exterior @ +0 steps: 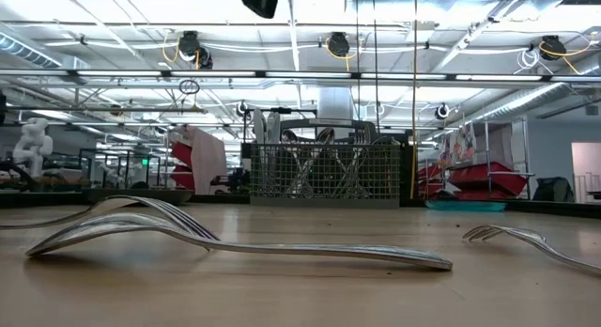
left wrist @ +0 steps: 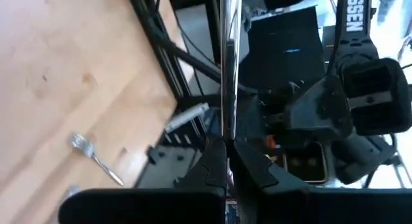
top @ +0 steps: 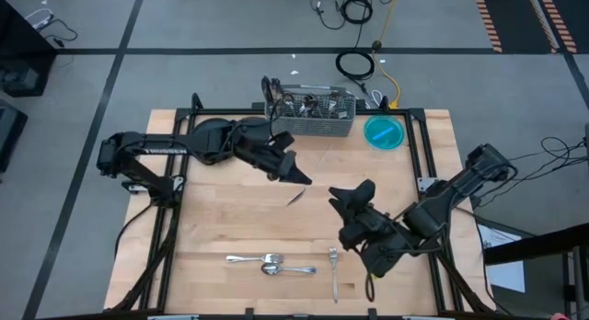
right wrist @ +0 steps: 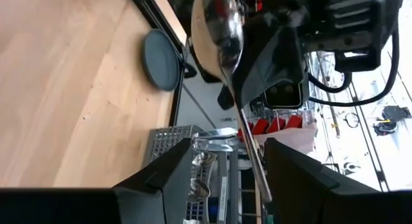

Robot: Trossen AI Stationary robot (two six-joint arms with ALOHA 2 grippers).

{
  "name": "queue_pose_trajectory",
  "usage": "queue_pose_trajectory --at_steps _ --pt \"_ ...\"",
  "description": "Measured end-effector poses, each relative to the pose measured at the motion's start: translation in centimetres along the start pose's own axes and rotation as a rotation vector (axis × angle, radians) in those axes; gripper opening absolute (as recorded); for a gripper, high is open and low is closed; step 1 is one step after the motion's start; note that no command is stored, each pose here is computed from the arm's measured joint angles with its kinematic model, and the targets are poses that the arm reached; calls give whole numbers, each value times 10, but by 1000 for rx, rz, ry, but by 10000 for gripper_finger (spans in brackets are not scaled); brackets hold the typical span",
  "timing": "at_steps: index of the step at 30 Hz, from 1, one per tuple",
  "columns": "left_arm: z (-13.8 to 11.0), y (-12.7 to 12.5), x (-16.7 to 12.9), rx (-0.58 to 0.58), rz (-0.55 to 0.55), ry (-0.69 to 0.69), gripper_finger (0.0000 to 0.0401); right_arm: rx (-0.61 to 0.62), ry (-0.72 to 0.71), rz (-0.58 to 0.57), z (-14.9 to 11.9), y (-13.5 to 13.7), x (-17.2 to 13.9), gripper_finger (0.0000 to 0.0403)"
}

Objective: Sort silverware
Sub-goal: Put the spoon into the silverware organizer

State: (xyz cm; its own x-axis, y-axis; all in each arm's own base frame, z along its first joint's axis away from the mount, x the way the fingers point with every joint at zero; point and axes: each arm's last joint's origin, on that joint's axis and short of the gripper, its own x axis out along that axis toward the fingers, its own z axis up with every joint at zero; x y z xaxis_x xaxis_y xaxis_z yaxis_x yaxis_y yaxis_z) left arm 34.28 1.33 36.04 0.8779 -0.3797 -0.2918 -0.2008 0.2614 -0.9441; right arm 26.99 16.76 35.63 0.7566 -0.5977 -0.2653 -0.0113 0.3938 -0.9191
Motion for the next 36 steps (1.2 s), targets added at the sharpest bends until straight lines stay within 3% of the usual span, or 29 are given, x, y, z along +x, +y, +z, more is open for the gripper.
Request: queue_pose_trajectory --at_steps 12,21,36 --pt "0 2 4 -126 -19 86 10 3 -8 17 2 -7 14 180" --pt "0 -6 14 -108 -141 121 10 -21 16 28 -2 -14 33 180" --pt "0 -5 15 -111 -140 143 10 -19 23 24 -4 -23 48 168"
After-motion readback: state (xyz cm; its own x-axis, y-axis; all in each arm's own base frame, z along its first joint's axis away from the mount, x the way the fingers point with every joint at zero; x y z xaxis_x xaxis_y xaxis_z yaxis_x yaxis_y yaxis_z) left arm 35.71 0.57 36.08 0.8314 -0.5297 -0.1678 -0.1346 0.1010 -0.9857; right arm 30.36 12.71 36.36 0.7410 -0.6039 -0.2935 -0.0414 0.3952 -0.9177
